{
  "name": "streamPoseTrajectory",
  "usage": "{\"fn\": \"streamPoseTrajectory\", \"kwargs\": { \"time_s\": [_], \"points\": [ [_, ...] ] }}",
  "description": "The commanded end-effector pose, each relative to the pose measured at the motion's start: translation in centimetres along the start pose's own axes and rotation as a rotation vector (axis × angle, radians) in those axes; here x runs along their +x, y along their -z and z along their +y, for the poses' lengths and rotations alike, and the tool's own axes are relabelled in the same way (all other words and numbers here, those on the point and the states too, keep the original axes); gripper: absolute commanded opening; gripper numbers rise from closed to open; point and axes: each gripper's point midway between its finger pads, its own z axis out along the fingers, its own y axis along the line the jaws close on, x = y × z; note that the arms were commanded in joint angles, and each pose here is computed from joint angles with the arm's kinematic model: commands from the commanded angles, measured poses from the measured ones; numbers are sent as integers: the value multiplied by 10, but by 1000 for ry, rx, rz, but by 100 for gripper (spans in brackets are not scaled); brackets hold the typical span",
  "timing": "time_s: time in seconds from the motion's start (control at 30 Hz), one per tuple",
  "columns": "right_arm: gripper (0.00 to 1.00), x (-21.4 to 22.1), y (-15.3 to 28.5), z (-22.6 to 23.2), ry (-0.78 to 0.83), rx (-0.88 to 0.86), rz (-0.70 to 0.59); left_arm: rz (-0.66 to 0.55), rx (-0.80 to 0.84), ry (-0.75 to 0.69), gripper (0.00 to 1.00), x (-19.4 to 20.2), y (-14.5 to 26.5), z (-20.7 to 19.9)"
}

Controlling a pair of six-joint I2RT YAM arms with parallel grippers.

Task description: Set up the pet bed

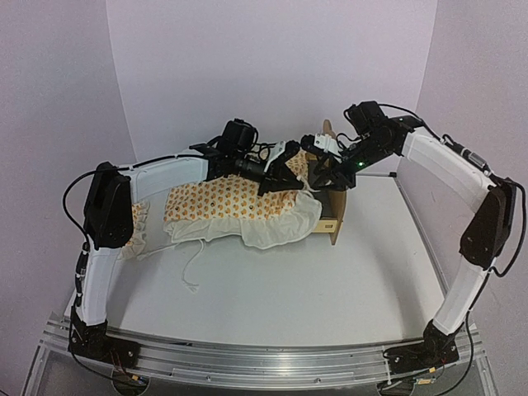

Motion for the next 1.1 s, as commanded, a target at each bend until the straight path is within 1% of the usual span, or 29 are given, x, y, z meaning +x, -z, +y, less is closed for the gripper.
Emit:
{"fn": "streamPoseTrajectory", "kwargs": {
  "time_s": [0.0,0.1,0.23,0.57,0.9,1.07],
  "points": [
    [48,-29,4,5,-75,-37,-134,-34,-1,-61,0,-28,7,-3],
    [46,-31,-9,1,-98,-58,-161,-43,4,-58,0,-29,7,-3],
    [45,-19,-24,-1,-99,-69,-138,-50,1,-62,0,-33,9,-3],
    [44,-1,-38,0,-81,-81,-98,-36,3,-71,0,-28,8,-4],
    [40,13,-53,-7,-64,-82,-65,-31,-2,-80,0,-27,7,-3],
    [40,16,-48,-7,-59,-79,-66,-23,-5,-83,0,-25,7,-2]
  ]
}}
